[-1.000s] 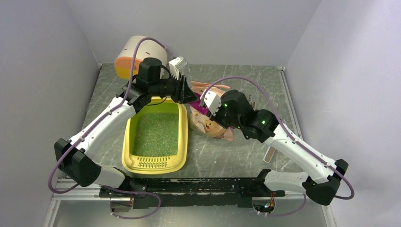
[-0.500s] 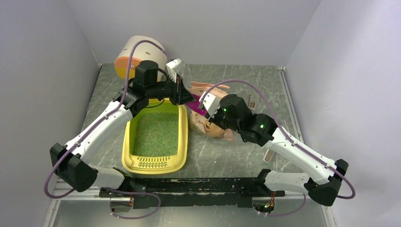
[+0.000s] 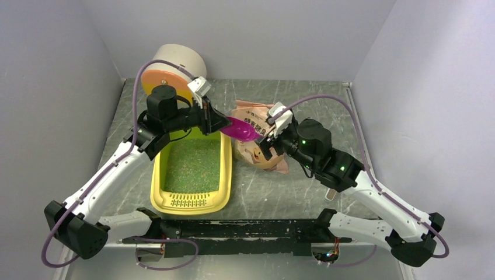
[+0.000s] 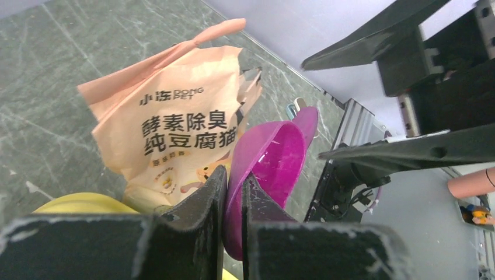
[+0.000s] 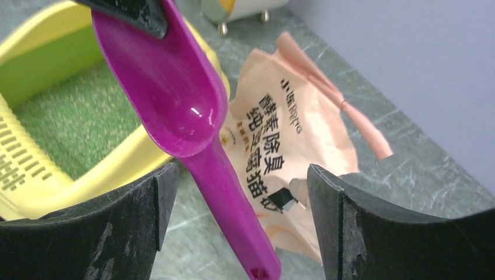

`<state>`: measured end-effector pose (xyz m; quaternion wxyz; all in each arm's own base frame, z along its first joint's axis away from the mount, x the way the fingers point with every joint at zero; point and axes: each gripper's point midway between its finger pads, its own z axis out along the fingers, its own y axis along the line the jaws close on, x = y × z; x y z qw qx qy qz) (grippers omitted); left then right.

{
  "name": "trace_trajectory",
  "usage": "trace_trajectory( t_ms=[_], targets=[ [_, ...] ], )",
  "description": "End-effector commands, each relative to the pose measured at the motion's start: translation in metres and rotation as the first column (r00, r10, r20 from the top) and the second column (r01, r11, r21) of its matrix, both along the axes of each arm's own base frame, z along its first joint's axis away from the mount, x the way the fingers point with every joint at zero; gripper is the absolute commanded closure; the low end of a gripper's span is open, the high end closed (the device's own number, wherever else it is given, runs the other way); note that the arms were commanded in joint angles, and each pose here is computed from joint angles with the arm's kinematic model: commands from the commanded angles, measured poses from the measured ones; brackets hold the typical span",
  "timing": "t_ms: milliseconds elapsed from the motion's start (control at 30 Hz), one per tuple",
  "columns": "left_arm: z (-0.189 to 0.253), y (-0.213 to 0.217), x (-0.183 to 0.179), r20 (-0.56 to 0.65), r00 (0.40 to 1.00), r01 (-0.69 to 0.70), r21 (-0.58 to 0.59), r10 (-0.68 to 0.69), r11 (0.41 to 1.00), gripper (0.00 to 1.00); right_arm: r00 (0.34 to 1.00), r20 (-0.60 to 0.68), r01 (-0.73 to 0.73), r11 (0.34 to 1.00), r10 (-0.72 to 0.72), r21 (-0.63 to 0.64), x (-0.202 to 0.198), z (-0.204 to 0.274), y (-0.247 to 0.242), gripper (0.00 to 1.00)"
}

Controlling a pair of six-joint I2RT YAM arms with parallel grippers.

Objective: Fill the litter box with clean litter
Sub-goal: Pick up the spatula from the center of the board.

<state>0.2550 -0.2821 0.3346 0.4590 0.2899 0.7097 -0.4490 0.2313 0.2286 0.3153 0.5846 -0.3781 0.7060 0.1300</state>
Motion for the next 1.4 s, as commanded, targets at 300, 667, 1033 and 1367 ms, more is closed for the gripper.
trace_trajectory(
  t_ms=[300,667,1033,1367],
  targets=[
    [0.014,0.045,0.009,-0.026,0.999,-0.032,-0.207,0.027,0.978,0.95,0.958,0.083,0.230,0.910,-0.273,0.345,0.015,0.078,-0.037,0.07],
    [0.016,0.066,0.003,-0.052,0.999,-0.004,-0.339,-0.015,0.941,0.95,0.927,-0.365,0.283,0.793,-0.082,0.540,0.072,0.061,-0.080,0.03],
    [0.014,0.063,0.000,-0.084,0.994,0.025,-0.442,-0.069,0.897,0.95,0.787,-0.395,0.016,0.624,0.474,0.781,0.019,0.061,-0.043,0.06],
    [0.009,0.052,0.006,-0.094,0.995,-0.005,-0.440,-0.041,0.898,0.95,0.655,-0.479,0.026,0.616,0.585,0.788,-0.005,0.045,0.002,0.17]
  ],
)
